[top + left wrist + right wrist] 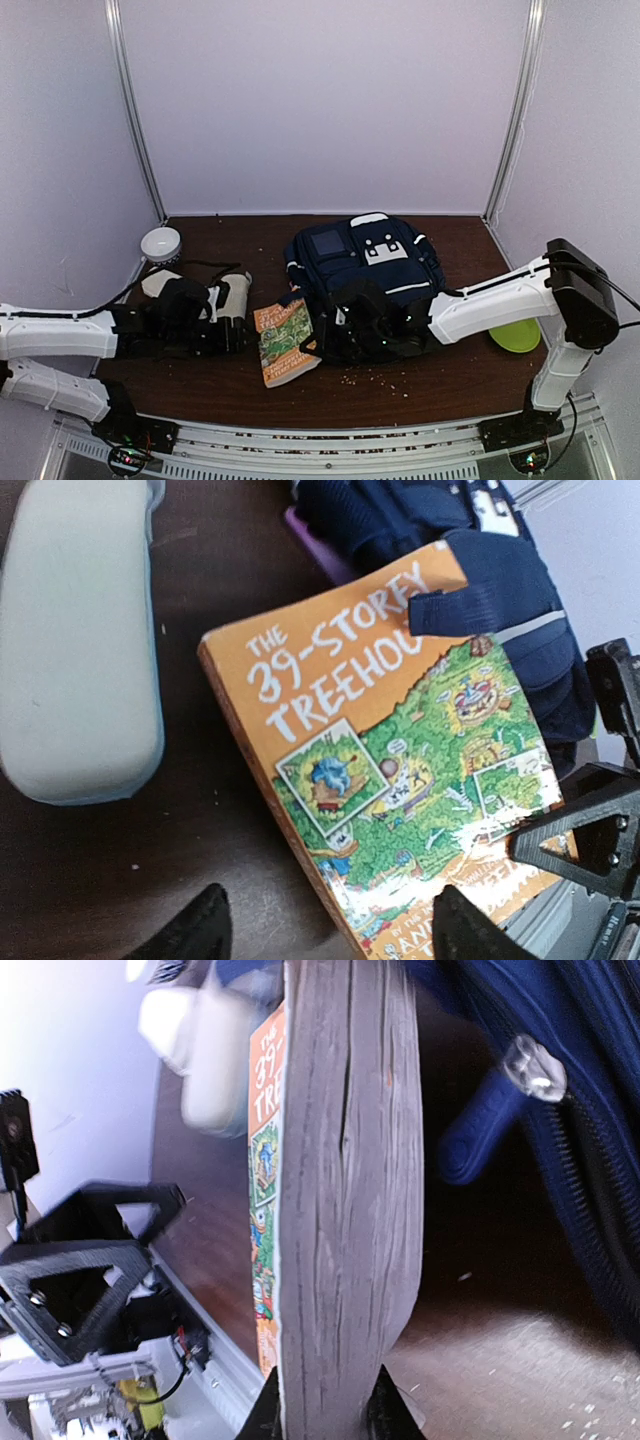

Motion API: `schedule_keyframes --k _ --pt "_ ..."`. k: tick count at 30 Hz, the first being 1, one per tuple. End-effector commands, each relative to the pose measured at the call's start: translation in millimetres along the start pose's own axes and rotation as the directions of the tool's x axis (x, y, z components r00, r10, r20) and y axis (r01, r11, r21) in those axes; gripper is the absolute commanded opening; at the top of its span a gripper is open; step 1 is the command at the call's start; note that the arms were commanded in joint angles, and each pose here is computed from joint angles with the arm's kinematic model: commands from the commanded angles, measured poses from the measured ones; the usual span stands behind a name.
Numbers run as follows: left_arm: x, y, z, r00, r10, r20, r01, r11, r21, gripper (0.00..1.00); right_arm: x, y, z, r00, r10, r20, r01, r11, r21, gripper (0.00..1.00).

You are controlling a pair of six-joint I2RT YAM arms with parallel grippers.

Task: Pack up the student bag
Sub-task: Pick up the book from the center of the board.

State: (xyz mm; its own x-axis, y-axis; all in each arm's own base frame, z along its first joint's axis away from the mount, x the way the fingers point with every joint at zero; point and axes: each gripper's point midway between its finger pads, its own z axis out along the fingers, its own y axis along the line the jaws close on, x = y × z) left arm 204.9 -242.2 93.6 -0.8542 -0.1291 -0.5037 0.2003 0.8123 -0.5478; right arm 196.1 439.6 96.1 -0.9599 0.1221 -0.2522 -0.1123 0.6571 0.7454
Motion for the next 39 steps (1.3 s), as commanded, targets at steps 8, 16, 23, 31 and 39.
schedule_keyframes --k 8,16,23,31,39 --pt "-81.5 -26.4 -142.7 0.921 0.021 0.388 -0.041 0.998 0.044 0.97 -21.9 126.0 -125.8 0.939 -0.285 0.190 0.337 0.872 -0.356 0.00" --pt "-84.8 -122.0 -144.6 0.927 0.024 0.374 -0.211 0.859 0.466 0.98 -24.5 117.1 -179.6 0.856 -0.388 0.342 0.497 0.802 -0.332 0.00" --pt "-94.8 -155.2 -165.1 0.898 -0.013 0.440 -0.285 0.744 0.605 0.98 -22.2 108.5 -191.1 0.853 -0.366 0.373 0.494 0.797 -0.347 0.00" --pt "-88.8 -168.1 -133.4 0.942 0.019 0.336 -0.240 0.739 0.630 0.98 -16.6 113.1 -199.5 0.848 -0.368 0.381 0.508 0.768 -0.390 0.00" --pt "-88.8 -171.3 -123.3 0.950 0.022 0.313 -0.226 0.740 0.634 0.98 -11.3 117.9 -212.5 0.835 -0.380 0.398 0.534 0.731 -0.424 0.00"
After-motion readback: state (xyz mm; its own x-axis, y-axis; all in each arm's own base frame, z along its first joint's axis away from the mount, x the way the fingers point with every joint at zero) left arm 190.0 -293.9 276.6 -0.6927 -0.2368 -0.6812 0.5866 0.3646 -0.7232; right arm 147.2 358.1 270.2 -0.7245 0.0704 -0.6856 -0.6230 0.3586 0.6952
